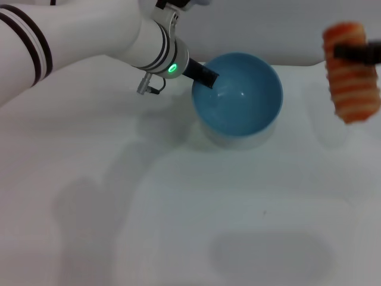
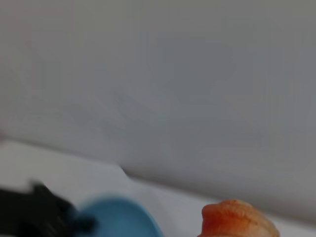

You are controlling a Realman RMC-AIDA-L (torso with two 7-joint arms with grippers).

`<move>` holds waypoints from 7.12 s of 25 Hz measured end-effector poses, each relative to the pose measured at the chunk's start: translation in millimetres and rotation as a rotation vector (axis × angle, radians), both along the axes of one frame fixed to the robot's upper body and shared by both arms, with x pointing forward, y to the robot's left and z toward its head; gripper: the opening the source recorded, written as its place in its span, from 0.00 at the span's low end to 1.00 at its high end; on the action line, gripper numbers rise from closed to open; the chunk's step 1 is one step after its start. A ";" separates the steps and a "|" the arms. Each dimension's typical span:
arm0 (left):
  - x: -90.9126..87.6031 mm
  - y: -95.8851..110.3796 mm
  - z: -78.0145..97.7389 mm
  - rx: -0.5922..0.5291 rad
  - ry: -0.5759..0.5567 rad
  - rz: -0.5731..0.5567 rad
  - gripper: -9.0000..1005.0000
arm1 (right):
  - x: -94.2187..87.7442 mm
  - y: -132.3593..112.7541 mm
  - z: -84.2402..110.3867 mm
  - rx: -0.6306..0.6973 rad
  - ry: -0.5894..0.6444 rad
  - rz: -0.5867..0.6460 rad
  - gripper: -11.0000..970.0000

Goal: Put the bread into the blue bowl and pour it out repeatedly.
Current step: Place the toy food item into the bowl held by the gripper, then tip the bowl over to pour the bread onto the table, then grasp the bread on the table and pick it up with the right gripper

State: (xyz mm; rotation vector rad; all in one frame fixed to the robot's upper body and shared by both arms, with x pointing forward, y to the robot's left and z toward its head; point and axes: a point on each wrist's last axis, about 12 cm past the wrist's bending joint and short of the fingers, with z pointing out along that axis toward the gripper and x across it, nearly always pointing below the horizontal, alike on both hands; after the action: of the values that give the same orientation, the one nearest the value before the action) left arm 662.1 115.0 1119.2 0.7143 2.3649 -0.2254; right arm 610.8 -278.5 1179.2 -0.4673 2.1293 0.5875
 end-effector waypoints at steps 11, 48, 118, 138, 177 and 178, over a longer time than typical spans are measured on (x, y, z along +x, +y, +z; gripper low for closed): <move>-15.4 -19.9 -6.8 -0.015 0.065 -0.068 0.01 | 18.3 62.6 13.8 0.091 -0.156 0.221 0.37; -15.9 -17.9 -8.8 -0.068 0.045 -0.043 0.01 | 9.6 83.8 -45.9 0.031 -0.082 0.205 0.54; -25.9 -56.9 -13.2 -0.003 -0.538 -0.350 0.01 | -145.4 -106.5 -135.1 0.102 -0.692 -0.465 0.77; -1.5 -28.6 2.0 -0.082 -0.338 -0.110 0.01 | -128.0 -101.7 -127.2 0.279 -0.525 -0.393 0.77; 3.8 -0.8 -3.6 -0.119 -0.172 0.027 0.01 | -52.2 25.1 -130.1 0.108 0.568 0.100 0.76; 3.6 -0.9 -3.8 -0.118 -0.172 0.027 0.01 | -52.2 25.1 -130.1 0.108 0.568 0.100 0.76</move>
State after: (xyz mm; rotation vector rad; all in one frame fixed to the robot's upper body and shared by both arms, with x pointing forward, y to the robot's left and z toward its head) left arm 665.7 114.1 1115.4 0.6204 2.1771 -0.2783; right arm 558.5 -253.3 1049.1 -0.3768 2.5982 0.9784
